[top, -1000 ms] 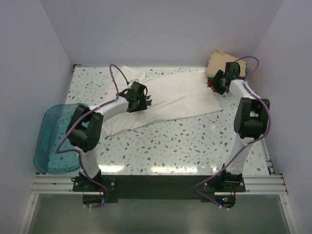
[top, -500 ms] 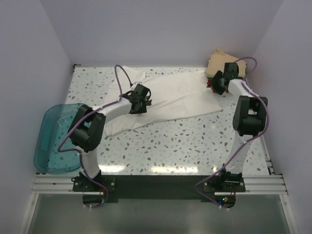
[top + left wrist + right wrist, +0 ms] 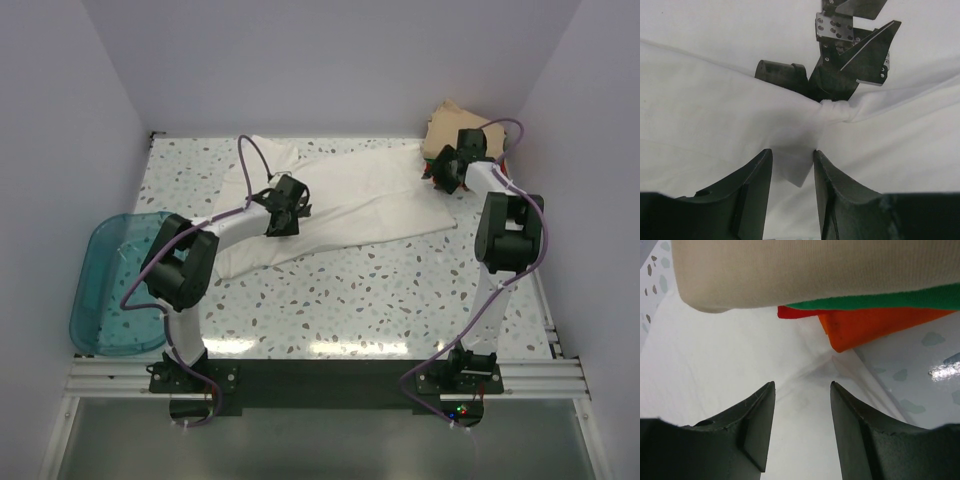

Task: Fold and stack the t-shirts
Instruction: Flatten the tshirt out

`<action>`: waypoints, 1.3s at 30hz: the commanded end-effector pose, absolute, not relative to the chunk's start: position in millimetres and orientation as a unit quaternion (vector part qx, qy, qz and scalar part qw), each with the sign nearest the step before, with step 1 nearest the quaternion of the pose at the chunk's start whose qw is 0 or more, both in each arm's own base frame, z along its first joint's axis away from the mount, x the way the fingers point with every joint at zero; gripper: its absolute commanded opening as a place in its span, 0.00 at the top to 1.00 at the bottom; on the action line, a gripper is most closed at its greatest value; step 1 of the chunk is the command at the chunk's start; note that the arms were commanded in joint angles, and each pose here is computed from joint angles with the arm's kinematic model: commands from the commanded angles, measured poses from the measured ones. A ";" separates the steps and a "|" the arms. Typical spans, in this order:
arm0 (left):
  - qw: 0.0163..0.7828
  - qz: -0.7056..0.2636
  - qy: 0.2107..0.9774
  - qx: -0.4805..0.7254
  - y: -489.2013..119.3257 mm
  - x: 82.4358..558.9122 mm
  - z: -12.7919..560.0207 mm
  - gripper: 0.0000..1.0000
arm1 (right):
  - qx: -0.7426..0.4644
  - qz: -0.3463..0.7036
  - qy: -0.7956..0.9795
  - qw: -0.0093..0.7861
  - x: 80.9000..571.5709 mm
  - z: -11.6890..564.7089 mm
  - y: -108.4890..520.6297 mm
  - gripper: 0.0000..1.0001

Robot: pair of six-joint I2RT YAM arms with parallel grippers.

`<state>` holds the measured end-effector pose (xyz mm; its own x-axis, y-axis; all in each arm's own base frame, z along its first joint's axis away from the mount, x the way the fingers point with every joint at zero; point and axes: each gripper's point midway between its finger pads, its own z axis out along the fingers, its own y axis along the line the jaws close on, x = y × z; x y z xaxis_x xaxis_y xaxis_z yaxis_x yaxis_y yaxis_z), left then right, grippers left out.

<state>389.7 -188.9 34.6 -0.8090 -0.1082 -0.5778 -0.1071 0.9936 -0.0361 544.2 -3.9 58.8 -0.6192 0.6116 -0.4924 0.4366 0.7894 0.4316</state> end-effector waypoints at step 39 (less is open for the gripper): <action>0.323 -0.015 0.945 -0.047 -189.2 387.2 57.0 1.00 | 0.254 0.055 0.892 0.370 578.6 52.3 -13.0 0.48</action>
